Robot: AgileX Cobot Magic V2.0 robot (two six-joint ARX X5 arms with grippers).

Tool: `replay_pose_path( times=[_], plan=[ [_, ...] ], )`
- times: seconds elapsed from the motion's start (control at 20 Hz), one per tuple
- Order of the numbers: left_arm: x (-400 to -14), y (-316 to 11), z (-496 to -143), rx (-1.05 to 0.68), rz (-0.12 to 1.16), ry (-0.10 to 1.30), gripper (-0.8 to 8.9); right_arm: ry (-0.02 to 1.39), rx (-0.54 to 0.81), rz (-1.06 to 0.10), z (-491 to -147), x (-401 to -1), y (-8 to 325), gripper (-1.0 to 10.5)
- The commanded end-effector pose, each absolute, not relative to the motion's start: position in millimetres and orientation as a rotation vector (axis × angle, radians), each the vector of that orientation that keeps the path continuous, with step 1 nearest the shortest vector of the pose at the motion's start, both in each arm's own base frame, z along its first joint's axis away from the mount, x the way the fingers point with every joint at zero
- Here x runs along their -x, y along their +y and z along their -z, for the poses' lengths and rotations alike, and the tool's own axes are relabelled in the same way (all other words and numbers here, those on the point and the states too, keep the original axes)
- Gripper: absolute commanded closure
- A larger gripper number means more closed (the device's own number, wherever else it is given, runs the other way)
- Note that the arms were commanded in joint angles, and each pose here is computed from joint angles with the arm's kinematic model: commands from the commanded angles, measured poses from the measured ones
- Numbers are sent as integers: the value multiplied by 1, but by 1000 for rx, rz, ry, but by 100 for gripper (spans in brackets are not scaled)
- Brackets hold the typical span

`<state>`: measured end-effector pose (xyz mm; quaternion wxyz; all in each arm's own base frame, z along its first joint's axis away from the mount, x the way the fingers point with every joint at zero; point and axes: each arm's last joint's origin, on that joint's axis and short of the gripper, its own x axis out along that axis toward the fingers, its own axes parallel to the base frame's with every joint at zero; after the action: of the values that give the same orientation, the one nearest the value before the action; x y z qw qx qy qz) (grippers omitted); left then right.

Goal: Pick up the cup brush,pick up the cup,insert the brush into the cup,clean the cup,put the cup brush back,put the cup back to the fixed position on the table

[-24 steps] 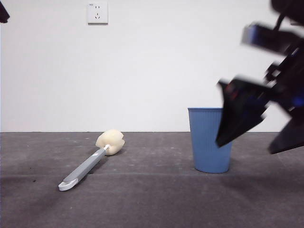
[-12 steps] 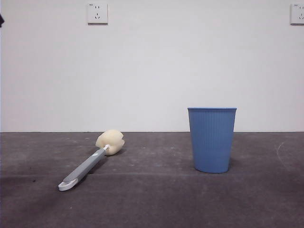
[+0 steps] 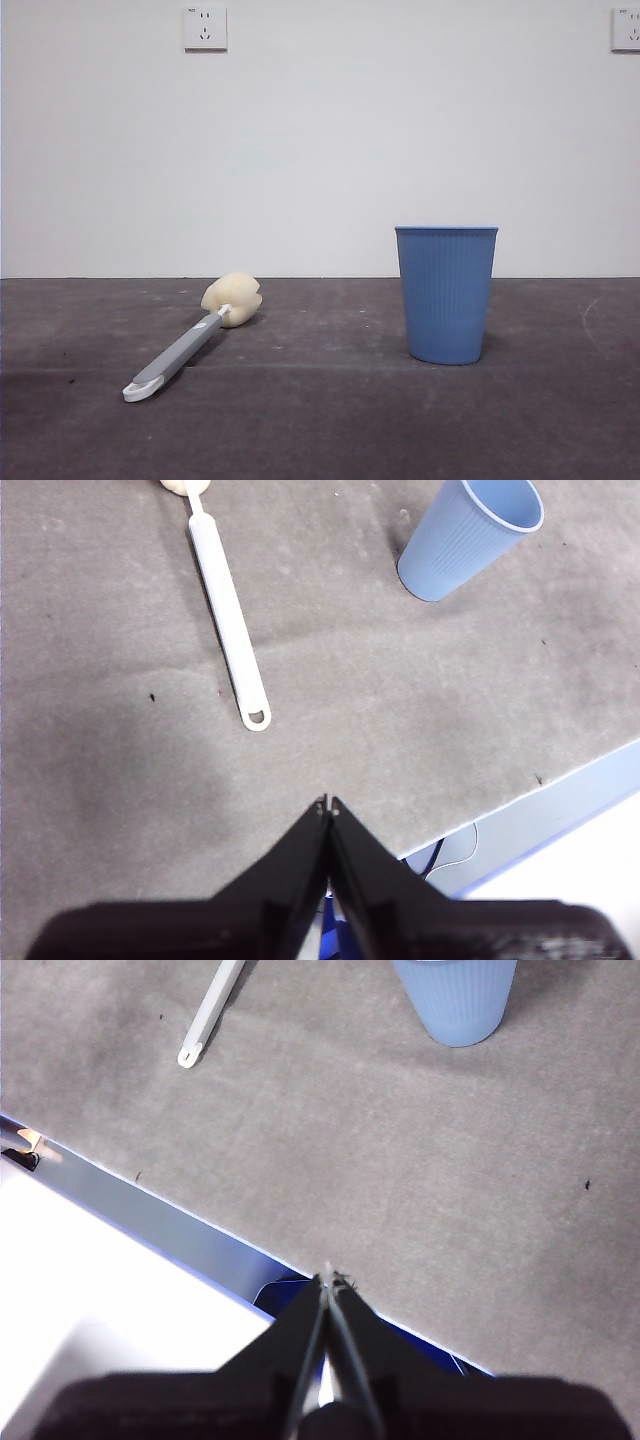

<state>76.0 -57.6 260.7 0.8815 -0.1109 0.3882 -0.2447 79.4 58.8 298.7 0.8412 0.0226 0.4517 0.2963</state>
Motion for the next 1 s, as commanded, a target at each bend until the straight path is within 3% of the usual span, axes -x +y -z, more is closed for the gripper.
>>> replay_pose_path(
  times=[0.05,0.75,0.85,1.0],
  plan=[
    [-76,-57,-259,218,509,806,821,943,-40,-632,-300,-80,59,958],
    [-76,-57,-259,214,506,804,817,942,-38,-628,-300,-80,59,943],
    [-80,-56,-262,107,468,710,817,942,-38,-628,-300,-80,59,943],
    [-96,-57,-289,-71,341,305,817,942,-38,-628,-300,-80,59,943]
  ],
)
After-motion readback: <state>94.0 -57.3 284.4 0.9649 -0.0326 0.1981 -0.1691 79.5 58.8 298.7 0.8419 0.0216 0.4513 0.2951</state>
